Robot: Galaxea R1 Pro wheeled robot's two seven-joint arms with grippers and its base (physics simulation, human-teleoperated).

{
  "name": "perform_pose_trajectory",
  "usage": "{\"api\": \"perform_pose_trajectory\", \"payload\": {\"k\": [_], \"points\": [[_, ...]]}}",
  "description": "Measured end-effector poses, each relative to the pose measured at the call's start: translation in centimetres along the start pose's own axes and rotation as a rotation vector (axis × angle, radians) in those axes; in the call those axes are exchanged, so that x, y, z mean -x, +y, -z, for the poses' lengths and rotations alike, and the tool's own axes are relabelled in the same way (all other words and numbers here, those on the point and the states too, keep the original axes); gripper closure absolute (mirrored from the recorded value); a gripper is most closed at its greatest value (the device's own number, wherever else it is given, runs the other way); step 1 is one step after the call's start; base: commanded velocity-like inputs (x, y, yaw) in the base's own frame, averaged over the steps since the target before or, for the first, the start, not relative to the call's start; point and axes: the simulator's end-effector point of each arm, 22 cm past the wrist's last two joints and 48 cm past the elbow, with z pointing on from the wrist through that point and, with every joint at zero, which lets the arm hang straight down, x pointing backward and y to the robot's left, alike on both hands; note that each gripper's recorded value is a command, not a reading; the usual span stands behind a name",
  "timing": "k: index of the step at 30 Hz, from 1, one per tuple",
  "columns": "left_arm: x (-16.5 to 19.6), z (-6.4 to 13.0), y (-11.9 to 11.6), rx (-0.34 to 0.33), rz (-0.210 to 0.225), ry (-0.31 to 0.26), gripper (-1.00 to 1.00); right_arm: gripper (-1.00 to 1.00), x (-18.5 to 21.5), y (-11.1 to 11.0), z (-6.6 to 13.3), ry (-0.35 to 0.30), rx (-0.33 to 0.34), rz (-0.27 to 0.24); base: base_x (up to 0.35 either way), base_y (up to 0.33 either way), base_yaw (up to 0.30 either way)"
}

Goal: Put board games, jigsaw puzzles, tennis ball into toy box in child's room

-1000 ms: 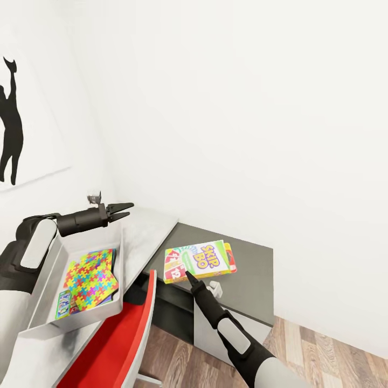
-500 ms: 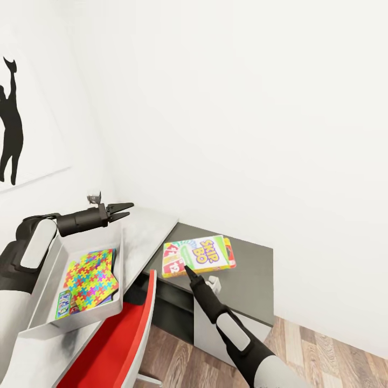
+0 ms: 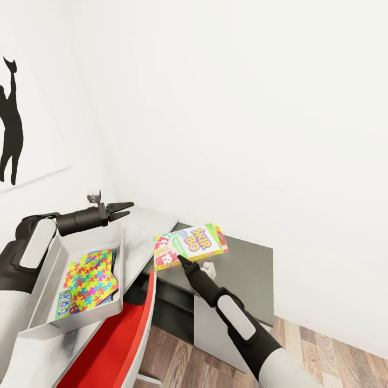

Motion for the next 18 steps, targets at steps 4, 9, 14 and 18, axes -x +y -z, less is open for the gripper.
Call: {"api": "perform_pose_trajectory", "payload": {"k": [4,9,14,18], "points": [[0.1,0.0,-0.7,-0.009,-0.019,0.001,-1.00,1.00,0.9,2.7,-0.1,-0.011,0.045,0.025,0.000,0.000,0.000],[-0.1,0.0,-0.8,-0.009,-0.023,0.003,-1.00,1.00,1.5,3.8,-0.1,-0.022,0.067,0.033,0.000,0.000,0.000],[-0.2,0.0,-0.8,-0.009,-0.023,0.004,-1.00,1.00,1.6,4.0,0.0,-0.027,0.073,0.036,0.000,0.000,0.000],[-0.2,0.0,-0.8,-0.010,-0.023,0.004,-1.00,1.00,1.7,3.9,0.0,-0.030,0.072,0.036,0.000,0.000,0.000]]}}
